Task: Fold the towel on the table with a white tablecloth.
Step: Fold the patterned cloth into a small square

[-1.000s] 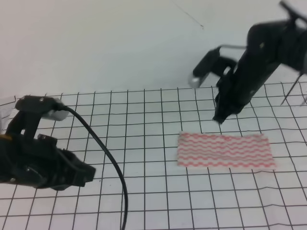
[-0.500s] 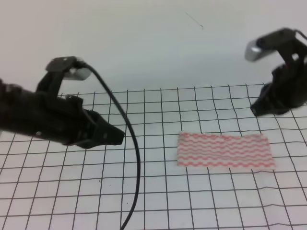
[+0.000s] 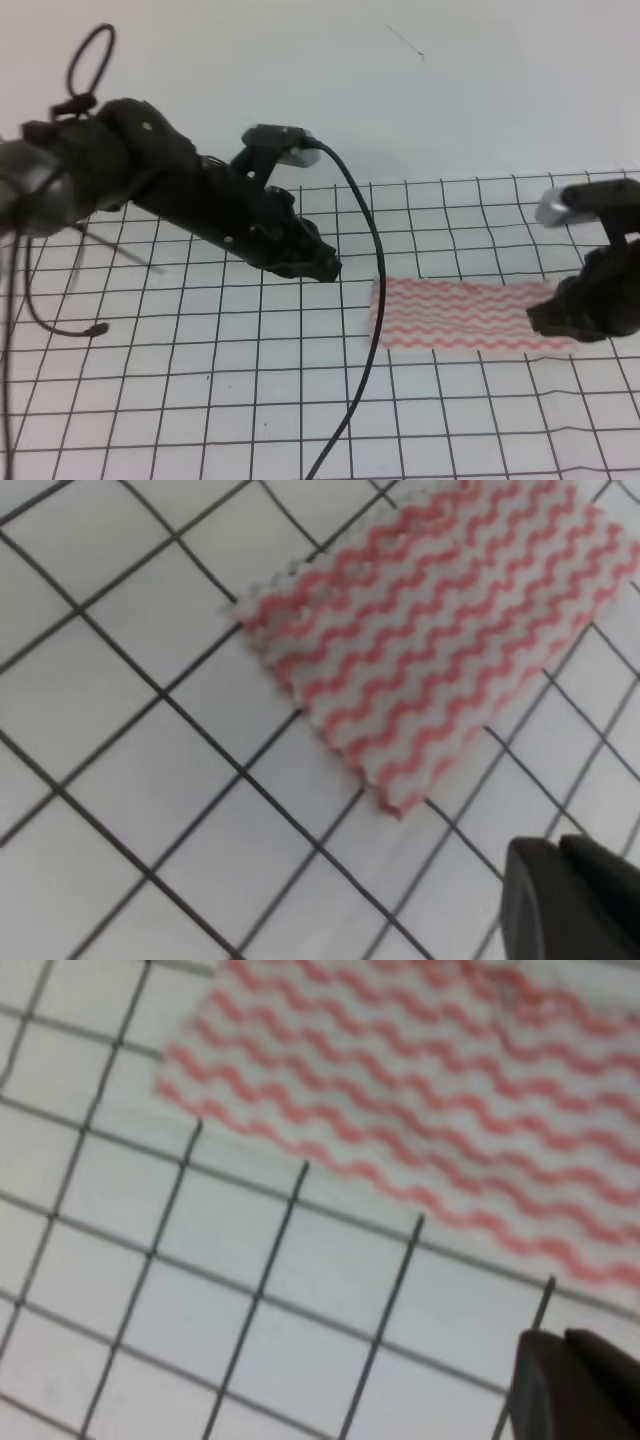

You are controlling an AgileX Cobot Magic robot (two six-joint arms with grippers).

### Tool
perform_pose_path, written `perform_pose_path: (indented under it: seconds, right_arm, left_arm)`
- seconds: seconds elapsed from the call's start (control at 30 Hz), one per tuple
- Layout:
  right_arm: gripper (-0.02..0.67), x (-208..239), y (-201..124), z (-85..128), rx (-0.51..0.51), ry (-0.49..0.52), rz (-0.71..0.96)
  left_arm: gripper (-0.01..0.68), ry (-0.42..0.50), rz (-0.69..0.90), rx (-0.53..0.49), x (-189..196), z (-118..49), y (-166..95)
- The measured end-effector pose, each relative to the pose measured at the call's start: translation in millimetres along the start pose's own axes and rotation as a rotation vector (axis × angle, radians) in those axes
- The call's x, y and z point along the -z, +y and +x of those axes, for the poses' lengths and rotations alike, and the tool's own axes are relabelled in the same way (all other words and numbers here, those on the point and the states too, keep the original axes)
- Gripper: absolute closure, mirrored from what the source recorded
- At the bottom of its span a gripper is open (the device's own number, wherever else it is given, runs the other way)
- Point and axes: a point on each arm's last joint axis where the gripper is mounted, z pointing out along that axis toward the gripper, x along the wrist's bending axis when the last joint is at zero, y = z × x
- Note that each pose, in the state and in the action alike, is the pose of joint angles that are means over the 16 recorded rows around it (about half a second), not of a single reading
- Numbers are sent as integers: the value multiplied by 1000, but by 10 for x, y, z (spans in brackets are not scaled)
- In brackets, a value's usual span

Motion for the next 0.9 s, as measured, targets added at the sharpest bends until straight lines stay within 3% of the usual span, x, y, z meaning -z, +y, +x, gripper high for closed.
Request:
perform_pose_path:
  seconds: [0.23, 0.5, 0.9]
  right_arm:
    - [649, -66, -153, -20, -3, -6, 45]
    - [649, -79, -209, -19, 5, -2, 76]
    - [649, -79, -223, -31, 35, -14, 90]
  left_arm:
    - [673, -4, 49, -46, -548, 185, 121]
    - [673, 7, 135, -110, -1054, 237, 169]
    - [673, -23, 298, -104, -1270, 237, 96]
